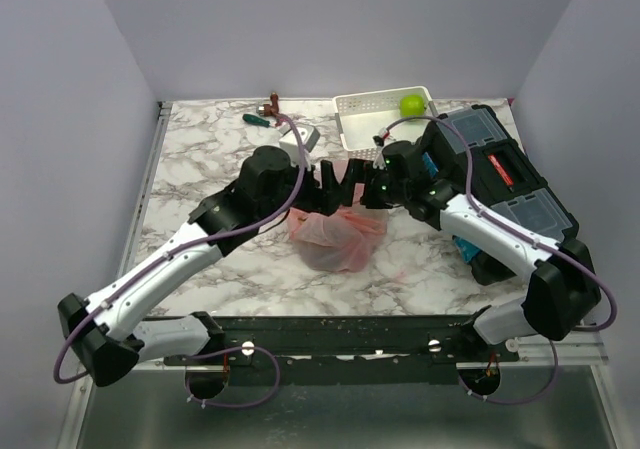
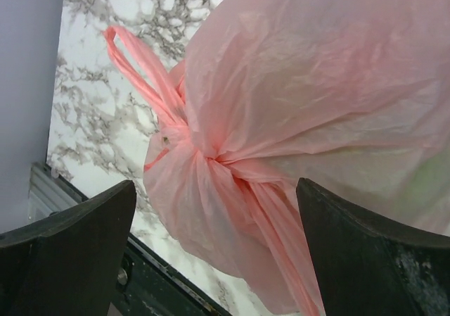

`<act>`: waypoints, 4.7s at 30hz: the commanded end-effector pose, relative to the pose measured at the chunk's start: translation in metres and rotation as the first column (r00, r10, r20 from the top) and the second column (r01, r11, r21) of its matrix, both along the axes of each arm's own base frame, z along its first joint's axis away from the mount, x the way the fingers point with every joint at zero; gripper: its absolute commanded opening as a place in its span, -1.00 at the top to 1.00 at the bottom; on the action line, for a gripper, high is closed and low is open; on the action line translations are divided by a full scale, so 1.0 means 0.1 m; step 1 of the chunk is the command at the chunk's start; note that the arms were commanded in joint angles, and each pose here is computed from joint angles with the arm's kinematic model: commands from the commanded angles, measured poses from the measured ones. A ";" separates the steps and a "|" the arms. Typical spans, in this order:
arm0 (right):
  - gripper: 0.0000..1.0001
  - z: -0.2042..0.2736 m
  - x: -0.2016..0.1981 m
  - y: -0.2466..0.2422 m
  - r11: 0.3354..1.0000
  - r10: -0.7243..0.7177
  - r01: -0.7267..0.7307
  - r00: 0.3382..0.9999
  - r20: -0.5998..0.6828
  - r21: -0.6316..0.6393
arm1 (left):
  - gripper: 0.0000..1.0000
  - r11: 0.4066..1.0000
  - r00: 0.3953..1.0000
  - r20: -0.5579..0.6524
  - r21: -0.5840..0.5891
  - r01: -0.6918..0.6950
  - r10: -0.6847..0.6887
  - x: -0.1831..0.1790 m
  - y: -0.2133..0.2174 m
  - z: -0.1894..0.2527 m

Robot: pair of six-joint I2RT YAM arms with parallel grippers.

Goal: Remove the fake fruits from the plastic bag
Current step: Move the plastic bag to the center of the board, then untie the plastic bag at the center of the board.

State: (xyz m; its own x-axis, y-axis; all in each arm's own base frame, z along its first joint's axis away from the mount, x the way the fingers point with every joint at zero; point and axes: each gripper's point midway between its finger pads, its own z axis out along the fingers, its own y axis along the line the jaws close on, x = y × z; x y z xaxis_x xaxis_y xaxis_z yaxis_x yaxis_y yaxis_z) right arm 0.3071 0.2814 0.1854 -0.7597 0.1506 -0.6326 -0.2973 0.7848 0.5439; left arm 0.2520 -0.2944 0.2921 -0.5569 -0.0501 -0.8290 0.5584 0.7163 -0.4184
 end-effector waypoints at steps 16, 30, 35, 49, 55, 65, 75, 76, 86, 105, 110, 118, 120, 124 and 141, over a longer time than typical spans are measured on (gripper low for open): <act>-0.08 -0.31 0.21 0.30 0.984 -0.165 0.166 0.986 -0.018 0.070 | -0.63 0.972 0.969 -0.233 -0.196 -0.128 0.081 -0.63 0.46 -0.97; -0.15 -0.35 0.30 0.24 0.942 -0.335 0.332 0.941 -0.056 -0.055 | -0.68 0.976 0.959 -0.196 -0.037 -0.216 0.205 -0.49 0.69 -0.96; -0.17 -0.51 0.22 0.31 0.915 -0.388 0.380 0.920 -0.044 -0.132 | -0.66 0.981 0.959 -0.218 -0.033 -0.193 0.182 -0.47 0.60 -0.99; 0.58 -0.35 0.38 0.45 0.921 -0.356 0.357 0.934 0.040 -0.158 | -0.61 0.981 0.958 -0.209 0.062 -0.185 0.194 -0.22 0.47 -1.11; 0.99 -0.16 0.27 0.52 0.950 -0.302 0.303 0.953 0.026 -0.080 | -0.60 0.978 0.957 -0.204 0.059 -0.198 0.206 -0.12 0.46 -1.11; 0.99 0.05 0.11 0.54 0.969 -0.248 0.248 0.969 0.018 0.011 | -0.51 0.976 0.950 -0.227 0.096 -0.197 0.214 0.06 0.42 -1.16; 0.99 -0.04 0.02 0.63 0.978 -0.206 0.207 0.978 -0.032 0.030 | -0.15 0.991 0.948 -0.290 0.060 -0.121 0.134 0.10 0.19 -1.19; 0.99 -0.04 0.03 0.62 0.977 -0.208 0.209 0.978 -0.031 0.029 | -0.07 0.991 0.945 -0.300 0.059 -0.117 0.129 0.09 0.17 -1.21; 0.99 -0.01 0.11 0.46 0.958 -0.286 0.286 0.958 0.008 -0.002 | 0.68 0.993 0.935 -0.338 0.072 -0.093 0.112 0.02 0.17 -1.40; 0.99 0.31 0.46 -0.10 0.897 -0.403 0.431 0.890 0.213 -0.101 | 1.00 0.990 0.912 -0.387 0.085 -0.114 0.139 -0.27 0.43 -1.73; 0.99 0.39 0.55 -0.28 0.887 -0.404 0.444 0.880 0.251 -0.129 | 1.00 0.989 0.909 -0.392 0.088 -0.119 0.144 -0.30 0.46 -1.76; 0.62 0.57 0.41 -0.17 0.939 -0.196 0.257 0.947 0.256 -0.230 | 1.00 0.991 0.913 -0.386 0.065 -0.116 0.132 -0.28 0.42 -1.67; 0.57 0.56 0.32 -0.14 0.952 -0.168 0.218 0.959 0.230 -0.216 | 1.00 0.991 0.913 -0.385 0.063 -0.117 0.132 -0.26 0.41 -1.66; 0.43 0.51 0.16 -0.15 0.963 -0.127 0.168 0.973 0.194 -0.210 | 1.00 0.994 0.910 -0.400 0.050 -0.100 0.112 -0.24 0.34 -1.66; 0.23 -0.01 -0.48 0.23 0.991 -0.009 0.018 0.998 -0.069 0.134 | 1.00 0.999 0.910 -0.412 -0.026 0.031 -0.039 -0.40 0.17 -1.68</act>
State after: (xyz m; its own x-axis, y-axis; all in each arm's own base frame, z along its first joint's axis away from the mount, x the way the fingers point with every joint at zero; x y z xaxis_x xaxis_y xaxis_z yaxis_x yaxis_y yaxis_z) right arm 0.2702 0.2824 0.1713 -0.7833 0.1572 -0.6014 -0.2218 0.8331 0.5067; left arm 0.2204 -0.2704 0.1146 -0.8596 -0.0745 -0.5056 0.2880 0.7466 -0.5997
